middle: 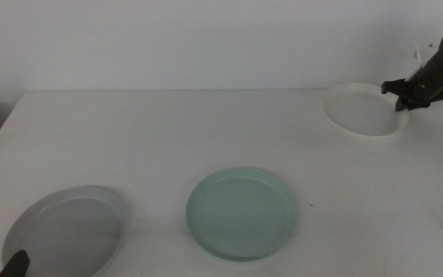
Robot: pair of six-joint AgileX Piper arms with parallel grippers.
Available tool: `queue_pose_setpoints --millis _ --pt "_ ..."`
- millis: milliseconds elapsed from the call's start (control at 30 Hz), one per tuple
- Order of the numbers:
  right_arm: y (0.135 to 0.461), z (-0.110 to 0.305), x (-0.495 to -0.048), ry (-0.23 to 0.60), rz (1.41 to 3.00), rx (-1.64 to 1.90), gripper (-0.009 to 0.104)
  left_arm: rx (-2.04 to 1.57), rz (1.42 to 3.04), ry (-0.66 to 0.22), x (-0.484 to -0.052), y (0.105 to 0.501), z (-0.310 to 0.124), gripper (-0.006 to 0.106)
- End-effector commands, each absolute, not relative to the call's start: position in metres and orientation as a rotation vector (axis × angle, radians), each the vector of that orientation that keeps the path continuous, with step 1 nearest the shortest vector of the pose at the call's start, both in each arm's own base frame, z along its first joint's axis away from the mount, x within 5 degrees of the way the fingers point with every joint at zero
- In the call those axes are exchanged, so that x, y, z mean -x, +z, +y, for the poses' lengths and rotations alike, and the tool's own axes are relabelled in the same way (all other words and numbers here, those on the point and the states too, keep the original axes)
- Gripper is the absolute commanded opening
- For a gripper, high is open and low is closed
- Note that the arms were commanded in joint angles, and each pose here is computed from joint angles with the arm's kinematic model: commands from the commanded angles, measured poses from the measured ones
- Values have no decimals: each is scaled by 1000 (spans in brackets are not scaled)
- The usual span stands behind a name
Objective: Stack the three bowls on top of each other.
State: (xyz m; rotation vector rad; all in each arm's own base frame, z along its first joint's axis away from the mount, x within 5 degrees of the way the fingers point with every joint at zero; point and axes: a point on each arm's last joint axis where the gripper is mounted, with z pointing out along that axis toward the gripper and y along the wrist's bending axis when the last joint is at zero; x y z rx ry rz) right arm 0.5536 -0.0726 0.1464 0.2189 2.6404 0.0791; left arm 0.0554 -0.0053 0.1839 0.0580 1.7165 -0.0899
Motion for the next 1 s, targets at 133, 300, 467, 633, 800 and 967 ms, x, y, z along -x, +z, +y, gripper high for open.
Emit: queue_pose_setpoints --millis 133,300,467,633,800,967 --pt "239 -69 -543 131 2479 -175 -1 -44 1626 -116 -55 193 -6 105" --pt "279 -44 -529 284 2466 -66 -1 -44 1626 -116 -55 193 -6 105" --pt "320 -7 -505 309 2448 30 -1 -44 1626 -116 -55 193 -6 105" --pt "346 19 -468 303 2406 67 -1 -44 1626 -116 -55 193 -6 105" --pt "350 39 -415 336 2362 62 -1 -44 1626 -116 -55 193 -6 105" --pt "327 72 -373 423 2347 71 -1 -44 1626 -116 -55 193 -6 105"
